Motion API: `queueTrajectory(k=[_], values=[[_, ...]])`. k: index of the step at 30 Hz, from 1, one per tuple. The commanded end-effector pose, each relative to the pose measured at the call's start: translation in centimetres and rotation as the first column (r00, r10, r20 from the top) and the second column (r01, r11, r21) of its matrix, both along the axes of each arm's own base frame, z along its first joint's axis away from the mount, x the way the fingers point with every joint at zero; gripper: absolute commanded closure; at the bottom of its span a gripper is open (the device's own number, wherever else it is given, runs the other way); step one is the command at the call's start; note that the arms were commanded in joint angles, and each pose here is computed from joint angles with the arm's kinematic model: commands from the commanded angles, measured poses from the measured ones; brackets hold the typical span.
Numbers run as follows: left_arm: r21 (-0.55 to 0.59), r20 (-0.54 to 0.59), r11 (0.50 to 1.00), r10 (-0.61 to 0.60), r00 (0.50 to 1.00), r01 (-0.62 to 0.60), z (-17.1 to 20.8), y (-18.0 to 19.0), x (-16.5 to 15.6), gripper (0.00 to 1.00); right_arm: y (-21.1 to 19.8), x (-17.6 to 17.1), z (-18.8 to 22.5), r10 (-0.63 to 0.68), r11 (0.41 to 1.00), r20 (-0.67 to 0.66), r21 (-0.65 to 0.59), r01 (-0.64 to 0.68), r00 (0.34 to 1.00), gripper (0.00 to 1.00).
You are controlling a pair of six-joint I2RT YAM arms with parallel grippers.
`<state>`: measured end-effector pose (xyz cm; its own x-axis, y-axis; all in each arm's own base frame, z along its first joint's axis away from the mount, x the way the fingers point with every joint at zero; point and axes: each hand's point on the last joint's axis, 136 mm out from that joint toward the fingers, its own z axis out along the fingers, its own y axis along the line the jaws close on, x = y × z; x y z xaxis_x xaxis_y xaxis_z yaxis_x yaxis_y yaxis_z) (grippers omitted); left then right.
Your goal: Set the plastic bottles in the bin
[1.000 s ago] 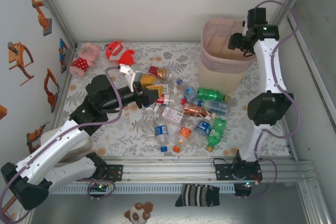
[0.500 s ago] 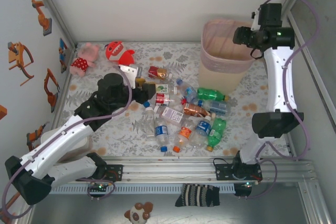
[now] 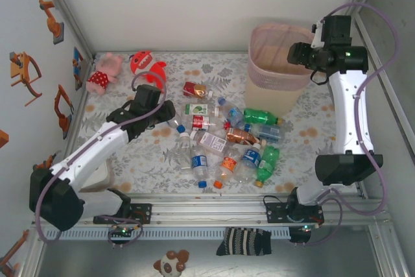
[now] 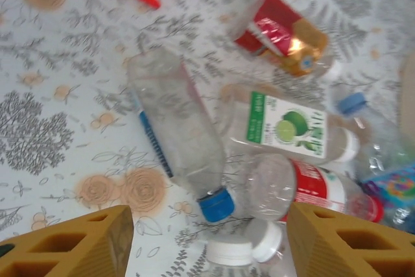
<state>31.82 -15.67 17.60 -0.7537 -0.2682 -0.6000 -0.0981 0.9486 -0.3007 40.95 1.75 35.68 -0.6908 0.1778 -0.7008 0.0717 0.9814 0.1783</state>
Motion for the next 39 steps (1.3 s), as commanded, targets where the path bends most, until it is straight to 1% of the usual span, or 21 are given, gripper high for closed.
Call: queueTrajectory(k=[1, 5, 12, 16, 22, 26, 29, 34, 39], values=[[-0.024, -0.064, 0.997, 0.069, 0.996, -0.07, -0.5, 0.4, 0.7, 0.33, 0.5, -0.7, 1.4, 0.01, 1.0, 0.048, 0.015, -0.011, 0.999, 0.27], [-0.017, -0.116, 0.995, 0.1, 0.988, -0.103, -2.0, 0.1, 2.2, 0.3, 0.5, -1.0, 1.2, 0.011, 1.0, 0.044, 0.014, -0.011, 0.999, 0.27], [-0.064, -0.247, 0.984, 0.146, 0.958, -0.166, -6.0, -0.2, 4.9, 0.2, 0.4, -1.5, 0.9, 0.013, 1.0, 0.039, 0.002, -0.013, 0.999, 0.27], [-0.108, -0.314, 0.974, 0.156, 0.936, -0.199, -8.2, -0.6, 5.8, 0.18, 0.3, -1.9, 1.0, 0.014, 1.0, 0.04, -0.004, -0.013, 0.999, 0.27], [-0.139, -0.377, 0.965, 0.154, 0.913, -0.22, -10.6, -1.7, 6.6, 0.14, 0.0, -2.5, 1.0, 0.008, 1.0, 0.044, -0.02, -0.007, 0.999, 0.27], [-0.142, -0.419, 0.963, 0.152, 0.895, -0.229, -12.3, -2.2, 6.4, 0.15, 0.1, -2.5, 0.8, 0.011, 1.0, 0.04, -0.02, -0.011, 0.999, 0.27], [-0.142, -0.444, 0.962, 0.148, 0.884, -0.232, -13.2, -2.3, 6.0, 0.18, 0.1, -2.6, 0.7, 0.013, 1.0, 0.037, -0.015, -0.012, 0.999, 0.27], [-0.117, -0.458, 0.96, 0.176, 0.871, -0.256, -13.9, -1.4, 4.6, 0.24, 0.2, -2.7, 0.6, 0.011, 1.0, 0.042, -0.008, -0.01, 0.999, 0.27], [-0.111, -0.464, 0.96, 0.177, 0.868, -0.256, -14.1, -1.0, 3.8, 0.28, 0.4, -2.7, 0.6, 0.016, 1.0, 0.042, 0.003, -0.016, 0.999, 0.27]])
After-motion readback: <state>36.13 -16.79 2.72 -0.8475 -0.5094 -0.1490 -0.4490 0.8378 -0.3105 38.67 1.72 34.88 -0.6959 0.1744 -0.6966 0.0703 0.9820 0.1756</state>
